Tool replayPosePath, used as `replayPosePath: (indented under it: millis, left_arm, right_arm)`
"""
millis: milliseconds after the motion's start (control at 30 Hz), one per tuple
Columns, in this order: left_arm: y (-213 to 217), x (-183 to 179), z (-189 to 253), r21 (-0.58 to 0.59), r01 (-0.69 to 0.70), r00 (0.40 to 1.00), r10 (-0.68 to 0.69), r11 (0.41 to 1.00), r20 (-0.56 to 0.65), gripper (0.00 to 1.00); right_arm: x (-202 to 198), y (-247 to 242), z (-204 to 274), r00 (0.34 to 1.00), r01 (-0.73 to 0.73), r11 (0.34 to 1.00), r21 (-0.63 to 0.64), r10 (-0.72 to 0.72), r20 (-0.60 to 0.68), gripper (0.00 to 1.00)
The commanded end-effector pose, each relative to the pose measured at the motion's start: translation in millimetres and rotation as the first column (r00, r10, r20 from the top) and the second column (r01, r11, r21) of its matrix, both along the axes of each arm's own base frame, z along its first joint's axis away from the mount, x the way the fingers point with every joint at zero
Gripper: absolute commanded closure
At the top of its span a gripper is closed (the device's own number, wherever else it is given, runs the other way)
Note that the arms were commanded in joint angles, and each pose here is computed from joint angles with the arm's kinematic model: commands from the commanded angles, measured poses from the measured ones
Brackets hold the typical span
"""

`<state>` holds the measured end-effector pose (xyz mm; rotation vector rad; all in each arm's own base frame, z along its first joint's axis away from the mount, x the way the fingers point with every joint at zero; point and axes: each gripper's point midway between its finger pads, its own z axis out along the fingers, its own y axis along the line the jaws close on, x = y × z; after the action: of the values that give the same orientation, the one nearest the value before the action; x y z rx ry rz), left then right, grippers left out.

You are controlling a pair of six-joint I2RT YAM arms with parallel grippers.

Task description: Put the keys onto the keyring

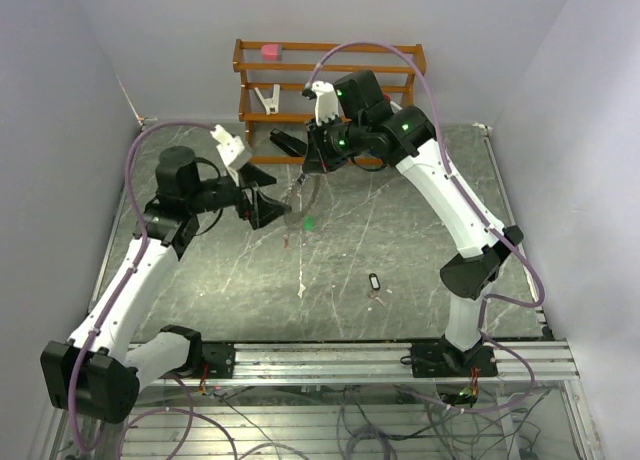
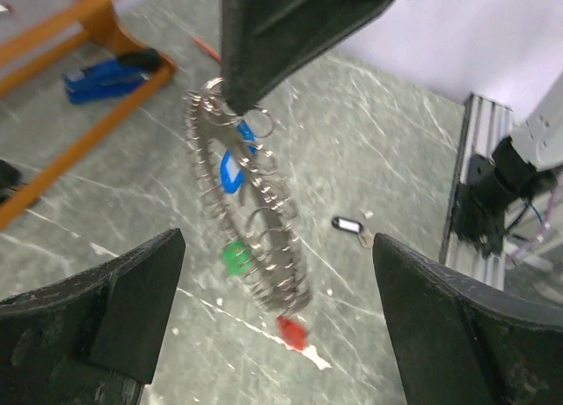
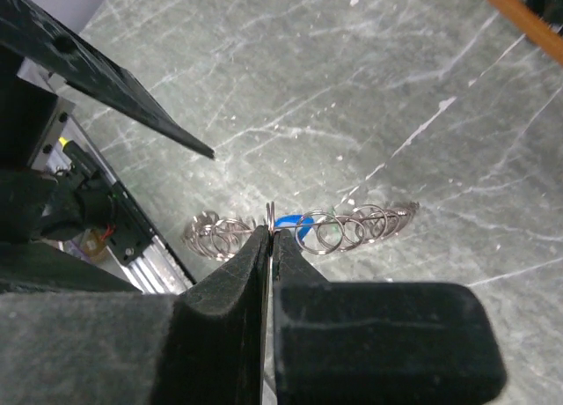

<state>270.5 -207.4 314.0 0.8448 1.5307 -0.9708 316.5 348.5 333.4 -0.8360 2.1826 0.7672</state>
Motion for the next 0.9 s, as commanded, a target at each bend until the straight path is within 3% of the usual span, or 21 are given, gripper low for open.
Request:
replayPosePath:
  millis: [0, 300, 567, 733, 867]
  left_arm:
    - [-14, -10, -20, 0.123, 0.052, 0.999, -0.049, 0.991, -0.022, 0.02]
    - [-22, 10, -10, 0.127, 0.024, 0.999, -0.027, 0.992, 0.026, 0.02]
    - [-34, -11, -1, 0.108, 0.190, 0.977, -0.199, 0.976, 0.080, 0.02]
    - [-41, -37, 19, 0.102, 0.381, 0.901, -0.394, 0.919, 0.181, 0.03]
    - [-42, -51, 28, 0.086, 0.471, 0.857, -0.478, 0.878, 0.194, 0.07]
  right_arm:
    - [-13, 1, 13, 1.000, 0.013, 0.998, 0.065, -0.012, -0.024, 1.00]
    - [-35, 7, 26, 0.996, -0.066, 0.989, 0.133, 0.074, -0.049, 1.00]
    - [-61, 14, 23, 0.968, -0.212, 0.963, 0.166, 0.230, -0.100, 1.00]
    - [-72, 9, 16, 0.951, -0.280, 0.949, 0.148, 0.295, -0.095, 1.00]
    - [-81, 4, 10, 0.937, -0.320, 0.938, 0.132, 0.333, -0.101, 1.00]
